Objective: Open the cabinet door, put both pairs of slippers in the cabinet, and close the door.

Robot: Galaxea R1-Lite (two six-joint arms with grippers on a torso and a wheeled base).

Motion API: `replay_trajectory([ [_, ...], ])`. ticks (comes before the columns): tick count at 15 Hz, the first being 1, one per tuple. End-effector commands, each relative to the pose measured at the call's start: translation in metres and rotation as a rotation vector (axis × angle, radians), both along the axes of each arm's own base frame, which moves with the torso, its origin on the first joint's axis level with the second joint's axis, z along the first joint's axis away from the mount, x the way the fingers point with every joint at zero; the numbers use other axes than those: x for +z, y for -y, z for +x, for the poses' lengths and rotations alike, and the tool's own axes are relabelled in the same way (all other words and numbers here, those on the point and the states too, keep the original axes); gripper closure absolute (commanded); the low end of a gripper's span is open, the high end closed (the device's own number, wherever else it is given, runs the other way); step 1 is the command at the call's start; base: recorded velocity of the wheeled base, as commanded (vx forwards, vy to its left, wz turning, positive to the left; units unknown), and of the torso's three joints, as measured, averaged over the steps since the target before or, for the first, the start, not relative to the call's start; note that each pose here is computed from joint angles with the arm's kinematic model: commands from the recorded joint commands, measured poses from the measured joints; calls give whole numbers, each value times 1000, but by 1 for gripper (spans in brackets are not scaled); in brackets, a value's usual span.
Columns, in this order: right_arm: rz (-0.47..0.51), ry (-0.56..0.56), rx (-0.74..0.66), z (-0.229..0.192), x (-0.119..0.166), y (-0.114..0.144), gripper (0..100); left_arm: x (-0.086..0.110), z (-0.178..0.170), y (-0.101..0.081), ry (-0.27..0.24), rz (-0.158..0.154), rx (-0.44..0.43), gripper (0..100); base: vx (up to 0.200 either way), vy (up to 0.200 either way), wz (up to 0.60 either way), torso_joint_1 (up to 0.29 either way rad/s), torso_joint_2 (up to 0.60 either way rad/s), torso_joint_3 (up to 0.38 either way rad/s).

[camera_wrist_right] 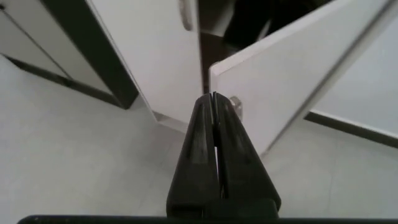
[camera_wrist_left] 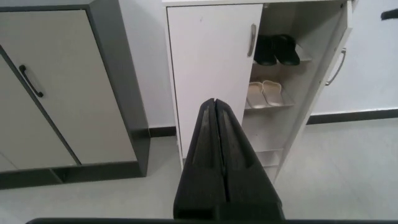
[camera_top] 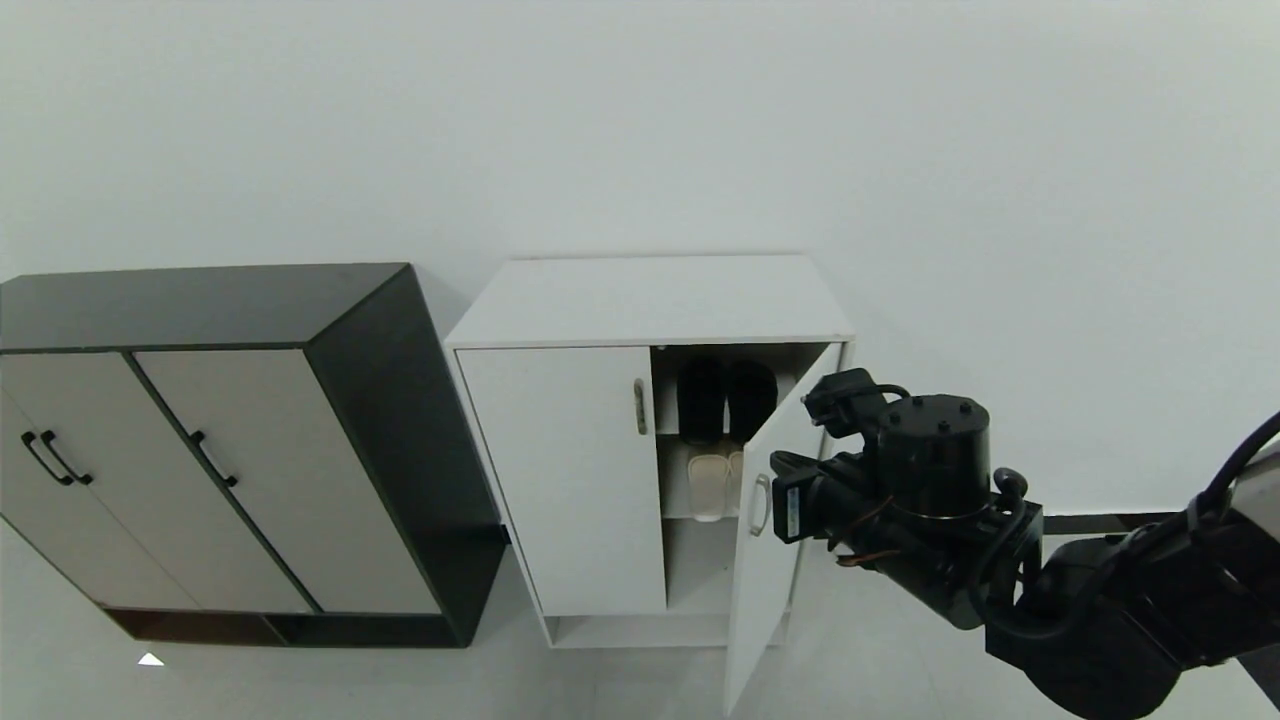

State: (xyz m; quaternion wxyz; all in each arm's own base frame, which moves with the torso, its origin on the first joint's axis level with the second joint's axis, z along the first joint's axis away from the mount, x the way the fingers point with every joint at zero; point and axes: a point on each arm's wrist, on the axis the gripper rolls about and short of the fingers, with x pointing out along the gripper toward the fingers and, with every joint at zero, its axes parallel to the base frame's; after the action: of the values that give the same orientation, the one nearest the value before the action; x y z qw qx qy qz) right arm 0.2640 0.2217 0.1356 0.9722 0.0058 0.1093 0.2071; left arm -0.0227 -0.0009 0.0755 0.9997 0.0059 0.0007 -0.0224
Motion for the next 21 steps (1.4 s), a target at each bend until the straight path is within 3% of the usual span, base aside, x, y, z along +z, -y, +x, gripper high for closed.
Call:
replay_trajectory([
  [1,-12,-8,3,0,-7,9,100,0,0,0,0,0,0,100,0,0,0,0,0,0],
  [6,-41,-90,50,-9,-32,34,100,0,0,0,0,2,0,100,160,0,0,-2,2,3],
  [11,-49,-110,57,-9,-41,36,100,0,0,0,0,2,0,100,200,0,0,6,5,0],
  [17,-52,-114,47,-2,-47,34,100,0,0,0,0,0,2,100,0,0,0,0,0,0],
  [21,-34,-89,39,25,-54,19,100,0,0,0,0,0,0,100,0,0,0,0,0,0],
])
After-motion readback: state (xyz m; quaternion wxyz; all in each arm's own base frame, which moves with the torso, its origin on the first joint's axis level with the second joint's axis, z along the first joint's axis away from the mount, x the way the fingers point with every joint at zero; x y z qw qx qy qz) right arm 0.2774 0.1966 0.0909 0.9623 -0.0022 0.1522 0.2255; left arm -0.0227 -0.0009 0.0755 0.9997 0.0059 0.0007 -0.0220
